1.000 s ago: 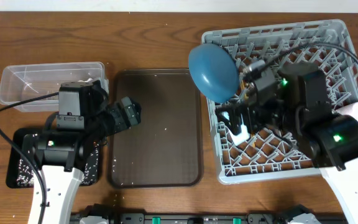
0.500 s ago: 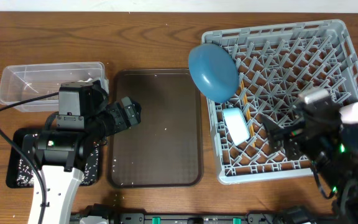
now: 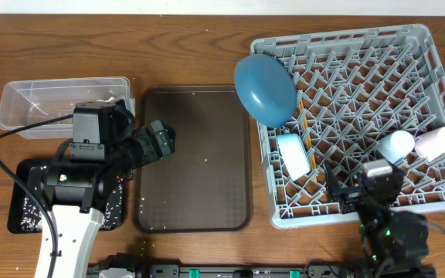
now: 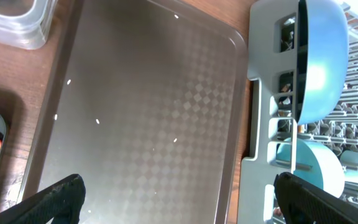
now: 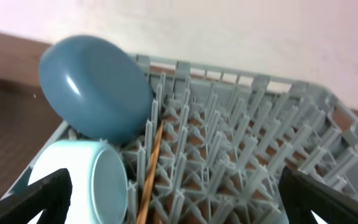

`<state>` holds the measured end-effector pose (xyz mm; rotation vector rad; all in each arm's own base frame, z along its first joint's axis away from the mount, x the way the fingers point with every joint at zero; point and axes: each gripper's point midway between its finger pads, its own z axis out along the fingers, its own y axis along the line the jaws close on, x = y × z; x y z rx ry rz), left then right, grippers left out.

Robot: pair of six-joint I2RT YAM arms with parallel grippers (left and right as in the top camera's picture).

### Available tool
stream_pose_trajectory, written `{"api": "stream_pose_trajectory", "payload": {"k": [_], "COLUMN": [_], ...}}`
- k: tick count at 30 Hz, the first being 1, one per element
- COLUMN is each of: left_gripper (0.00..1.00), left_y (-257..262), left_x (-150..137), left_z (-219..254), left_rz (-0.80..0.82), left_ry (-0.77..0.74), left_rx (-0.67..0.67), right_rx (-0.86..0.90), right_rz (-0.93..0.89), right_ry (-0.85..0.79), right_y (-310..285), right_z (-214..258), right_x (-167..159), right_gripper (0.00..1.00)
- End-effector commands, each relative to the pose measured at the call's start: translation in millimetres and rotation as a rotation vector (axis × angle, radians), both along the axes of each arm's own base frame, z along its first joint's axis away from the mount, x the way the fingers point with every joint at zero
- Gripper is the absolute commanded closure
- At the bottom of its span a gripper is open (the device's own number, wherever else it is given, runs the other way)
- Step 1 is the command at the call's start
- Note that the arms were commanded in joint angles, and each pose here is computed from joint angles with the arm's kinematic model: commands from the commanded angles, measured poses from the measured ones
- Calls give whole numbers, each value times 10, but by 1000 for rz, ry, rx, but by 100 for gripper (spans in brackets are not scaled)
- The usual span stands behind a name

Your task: Sort waste into correct bins and load items into the dishwasher rack

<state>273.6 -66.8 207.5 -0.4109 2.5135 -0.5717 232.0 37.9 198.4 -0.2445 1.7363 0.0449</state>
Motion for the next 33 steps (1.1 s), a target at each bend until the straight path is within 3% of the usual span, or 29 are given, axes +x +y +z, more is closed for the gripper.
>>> {"api": "stream_pose_trajectory", "payload": {"k": [1, 8, 33], "left_gripper": [2, 2, 2], "left_y": [15, 15, 15], "left_x": [7, 7, 6], "left_z": [18, 18, 16], "left_rz": [-2, -2, -2], "left_ry": [-7, -7, -6], "left_rx": [7, 7, 7], "right_rx": [-8, 3, 2], "right_rz": [-12, -14, -14], "right_ry": [-35, -121, -113], "right_y": [-34, -26, -26], "right_z": [-197, -389, -408], "right_x": [13, 118, 117], "right_gripper": [1, 1, 1]}}
